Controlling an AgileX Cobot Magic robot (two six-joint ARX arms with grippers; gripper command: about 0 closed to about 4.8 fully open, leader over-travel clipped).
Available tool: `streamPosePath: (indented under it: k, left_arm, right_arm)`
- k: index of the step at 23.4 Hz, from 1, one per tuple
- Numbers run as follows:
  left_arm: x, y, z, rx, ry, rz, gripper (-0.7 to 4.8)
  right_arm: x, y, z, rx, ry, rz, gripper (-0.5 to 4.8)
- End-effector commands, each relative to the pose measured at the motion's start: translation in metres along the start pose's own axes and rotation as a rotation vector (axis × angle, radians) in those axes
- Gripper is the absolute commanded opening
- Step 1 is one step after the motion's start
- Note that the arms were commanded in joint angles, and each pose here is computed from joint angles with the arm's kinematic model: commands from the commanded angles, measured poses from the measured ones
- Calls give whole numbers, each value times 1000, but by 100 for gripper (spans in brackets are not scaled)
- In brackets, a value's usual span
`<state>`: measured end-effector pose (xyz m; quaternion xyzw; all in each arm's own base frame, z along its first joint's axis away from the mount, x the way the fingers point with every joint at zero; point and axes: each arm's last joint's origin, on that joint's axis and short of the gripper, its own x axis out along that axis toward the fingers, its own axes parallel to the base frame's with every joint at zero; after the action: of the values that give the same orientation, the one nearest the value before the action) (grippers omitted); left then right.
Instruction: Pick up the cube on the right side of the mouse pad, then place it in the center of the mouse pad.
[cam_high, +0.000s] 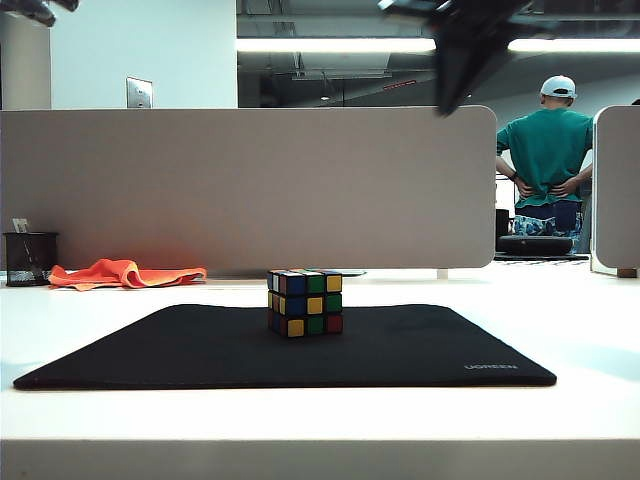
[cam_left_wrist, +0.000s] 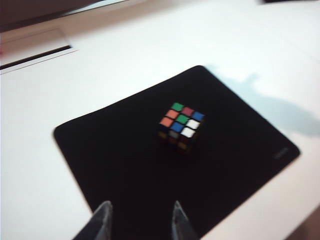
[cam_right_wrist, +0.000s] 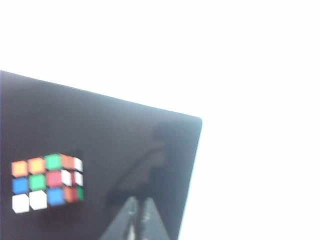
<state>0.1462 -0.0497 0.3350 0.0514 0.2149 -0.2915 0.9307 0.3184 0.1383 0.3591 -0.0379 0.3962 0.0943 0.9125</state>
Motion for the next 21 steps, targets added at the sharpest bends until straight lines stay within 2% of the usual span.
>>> streamPosePath:
  k: [1,3,5,8,10,14,17,19,20,21]
  left_arm:
    - [-2,1,2,6,-8,43,99]
    - [-2,1,2,1,-10,52,43]
    - [-4,1,2,2,-15,70,15]
    - [-12,-1,2,10,-44,73,12]
    - [-17,-3,-1,15,-60,75,12]
    - [-17,-6,-23,17,-79,77,12]
    - [-9,-6,-52,-58,-144,95,13]
    - [-1,-6,-70,-96,-176,111,13]
    - [1,-5,-75,-97,-176,118,14]
    - [6,-5,-85,-104,-146,124,17]
  right_arm:
    - [-51,-25,4,-15,-117,-15,29]
    - [-82,-35,3,-9,-206,-30,17]
    - [-106,-41,1,1,-294,-34,17]
    - [-134,-45,-17,11,-433,-23,17]
    - [-143,-48,-46,17,-501,-14,16]
    - [-142,-53,-100,24,-525,-25,5]
    - [-128,-57,-147,35,-523,-33,-1]
    - [-116,-59,-171,84,-537,-39,-2]
    - [-111,-60,-177,98,-544,-63,-2]
    - [-98,-63,-192,117,-516,-156,-1]
